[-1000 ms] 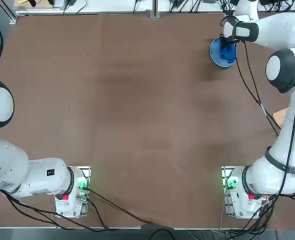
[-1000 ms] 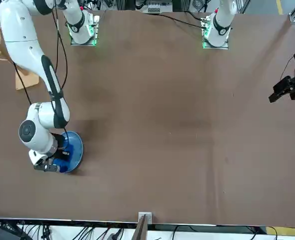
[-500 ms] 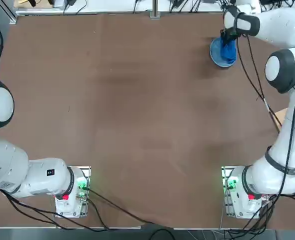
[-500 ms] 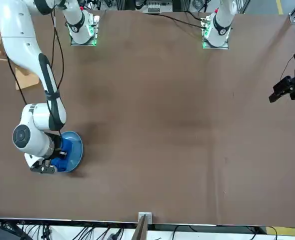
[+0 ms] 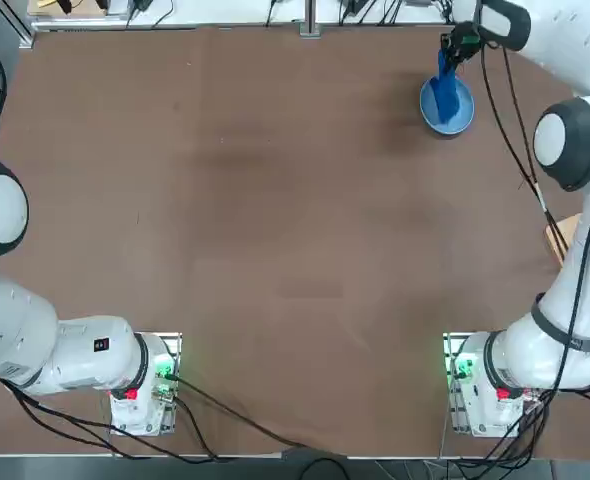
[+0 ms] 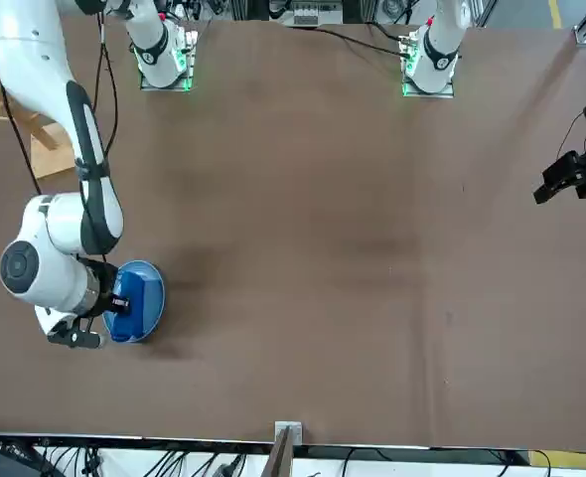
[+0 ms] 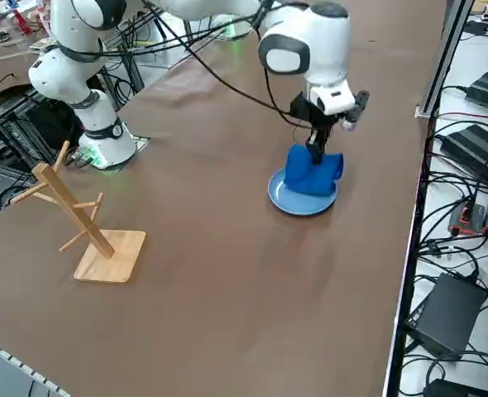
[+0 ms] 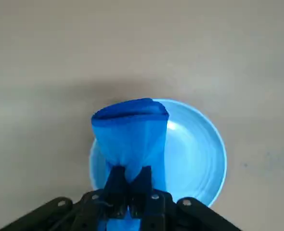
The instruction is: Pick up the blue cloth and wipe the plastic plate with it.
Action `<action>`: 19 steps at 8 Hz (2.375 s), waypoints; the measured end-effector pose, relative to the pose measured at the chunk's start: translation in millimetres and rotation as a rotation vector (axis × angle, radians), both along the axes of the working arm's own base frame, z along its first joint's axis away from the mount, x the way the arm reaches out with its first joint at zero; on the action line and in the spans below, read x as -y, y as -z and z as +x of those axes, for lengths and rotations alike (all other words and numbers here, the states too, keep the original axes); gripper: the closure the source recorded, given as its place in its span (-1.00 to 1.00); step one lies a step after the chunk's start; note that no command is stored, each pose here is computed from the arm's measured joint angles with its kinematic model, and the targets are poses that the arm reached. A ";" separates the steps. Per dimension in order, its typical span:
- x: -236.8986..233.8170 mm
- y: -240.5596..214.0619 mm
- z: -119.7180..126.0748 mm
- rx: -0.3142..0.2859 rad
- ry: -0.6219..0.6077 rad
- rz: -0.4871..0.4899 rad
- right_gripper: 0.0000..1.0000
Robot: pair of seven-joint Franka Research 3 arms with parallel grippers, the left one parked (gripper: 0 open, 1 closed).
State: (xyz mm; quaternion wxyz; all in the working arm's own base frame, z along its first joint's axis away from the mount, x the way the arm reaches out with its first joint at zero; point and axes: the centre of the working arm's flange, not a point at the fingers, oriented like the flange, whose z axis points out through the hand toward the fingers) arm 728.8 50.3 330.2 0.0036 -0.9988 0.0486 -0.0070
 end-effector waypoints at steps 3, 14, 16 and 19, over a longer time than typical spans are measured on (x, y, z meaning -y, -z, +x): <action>-57.1 -52.0 -16.9 -0.006 0.017 0.024 0.92; -212.6 -3.9 -152.7 -0.254 -0.012 0.019 0.92; -220.7 25.4 -174.6 -0.258 -0.029 0.010 0.92; -220.0 47.7 -202.7 -0.251 -0.041 0.003 0.92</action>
